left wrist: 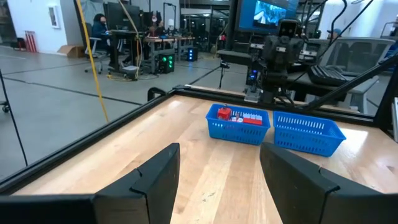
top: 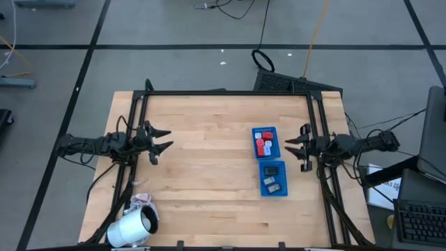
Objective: Pick & Place Office items
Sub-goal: Return to Home Position
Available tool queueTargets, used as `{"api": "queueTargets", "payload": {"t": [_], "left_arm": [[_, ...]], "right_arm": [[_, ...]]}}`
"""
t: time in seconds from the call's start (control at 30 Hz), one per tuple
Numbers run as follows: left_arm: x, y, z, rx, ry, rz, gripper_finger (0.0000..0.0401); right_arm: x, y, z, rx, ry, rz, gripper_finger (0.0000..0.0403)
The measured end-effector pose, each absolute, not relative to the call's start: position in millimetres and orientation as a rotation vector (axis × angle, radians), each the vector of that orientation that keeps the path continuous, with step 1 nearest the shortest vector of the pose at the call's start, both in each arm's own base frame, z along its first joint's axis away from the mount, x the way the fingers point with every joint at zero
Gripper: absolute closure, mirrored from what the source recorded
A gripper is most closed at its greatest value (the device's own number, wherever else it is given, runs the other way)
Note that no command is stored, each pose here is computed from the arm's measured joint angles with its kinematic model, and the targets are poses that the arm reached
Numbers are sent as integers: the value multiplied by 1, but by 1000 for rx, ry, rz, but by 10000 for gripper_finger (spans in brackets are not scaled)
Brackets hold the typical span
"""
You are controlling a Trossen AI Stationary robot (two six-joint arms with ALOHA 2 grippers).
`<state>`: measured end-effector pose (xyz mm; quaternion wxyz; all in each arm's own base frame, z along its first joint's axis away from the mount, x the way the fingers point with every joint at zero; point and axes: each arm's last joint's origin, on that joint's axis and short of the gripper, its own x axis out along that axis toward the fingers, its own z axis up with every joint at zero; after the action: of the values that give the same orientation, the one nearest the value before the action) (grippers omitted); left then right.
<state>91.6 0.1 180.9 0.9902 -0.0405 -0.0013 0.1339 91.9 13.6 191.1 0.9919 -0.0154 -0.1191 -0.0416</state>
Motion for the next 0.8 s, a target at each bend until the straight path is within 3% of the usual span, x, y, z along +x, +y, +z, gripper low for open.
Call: {"api": "queueTargets", "payload": {"t": [0.17, 0.8], "left_arm": [[92, 0, 181, -81, -2, 269, 176], [92, 0, 181, -83, -2, 269, 176]], "right_arm": [[94, 15, 184, -20, -170, 67, 300], [96, 13, 175, -24, -74, 8, 300]]}}
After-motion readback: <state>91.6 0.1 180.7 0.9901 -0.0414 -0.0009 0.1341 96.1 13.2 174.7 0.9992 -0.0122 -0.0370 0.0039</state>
